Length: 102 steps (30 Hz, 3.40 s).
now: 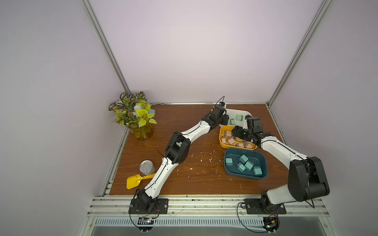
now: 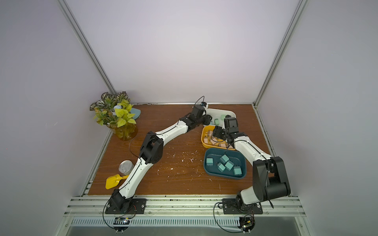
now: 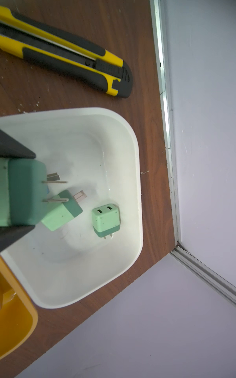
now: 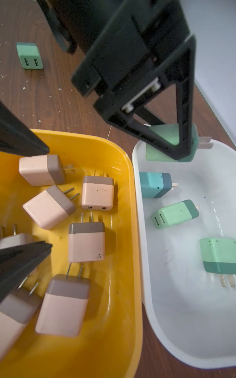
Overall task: Place the plugs by color into the storage box
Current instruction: Place the plug in the storage box, then pick up the plug from the center of the board.
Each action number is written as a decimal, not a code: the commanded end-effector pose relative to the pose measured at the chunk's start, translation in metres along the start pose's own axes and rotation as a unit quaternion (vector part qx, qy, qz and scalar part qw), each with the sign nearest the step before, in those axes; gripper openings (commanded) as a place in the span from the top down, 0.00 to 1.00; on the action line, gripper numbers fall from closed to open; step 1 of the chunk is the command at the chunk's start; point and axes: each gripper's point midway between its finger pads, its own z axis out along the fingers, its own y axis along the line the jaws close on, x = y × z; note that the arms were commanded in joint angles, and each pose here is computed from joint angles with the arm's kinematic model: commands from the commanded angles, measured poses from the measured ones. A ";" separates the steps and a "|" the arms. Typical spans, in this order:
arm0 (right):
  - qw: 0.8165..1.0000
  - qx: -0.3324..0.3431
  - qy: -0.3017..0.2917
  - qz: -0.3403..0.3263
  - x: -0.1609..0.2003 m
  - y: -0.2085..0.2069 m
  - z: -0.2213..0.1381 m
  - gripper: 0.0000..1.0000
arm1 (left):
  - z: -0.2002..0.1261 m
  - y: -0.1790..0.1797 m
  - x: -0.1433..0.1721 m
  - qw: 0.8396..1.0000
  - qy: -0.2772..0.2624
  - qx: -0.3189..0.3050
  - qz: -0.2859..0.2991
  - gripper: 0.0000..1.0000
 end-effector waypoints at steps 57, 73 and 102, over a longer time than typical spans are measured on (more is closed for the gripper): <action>0.978 -0.199 0.013 -0.062 0.089 0.189 -0.079 0.30 | -0.313 0.035 0.046 0.993 -0.076 -0.085 -0.023 0.49; 0.970 -0.204 0.048 -0.121 0.128 0.244 -0.068 0.30 | -0.384 0.073 0.119 0.989 -0.025 -0.135 -0.049 0.45; 0.948 -0.189 0.111 -0.230 0.172 0.311 0.016 0.28 | -0.399 0.147 0.157 0.966 -0.056 -0.224 -0.119 0.45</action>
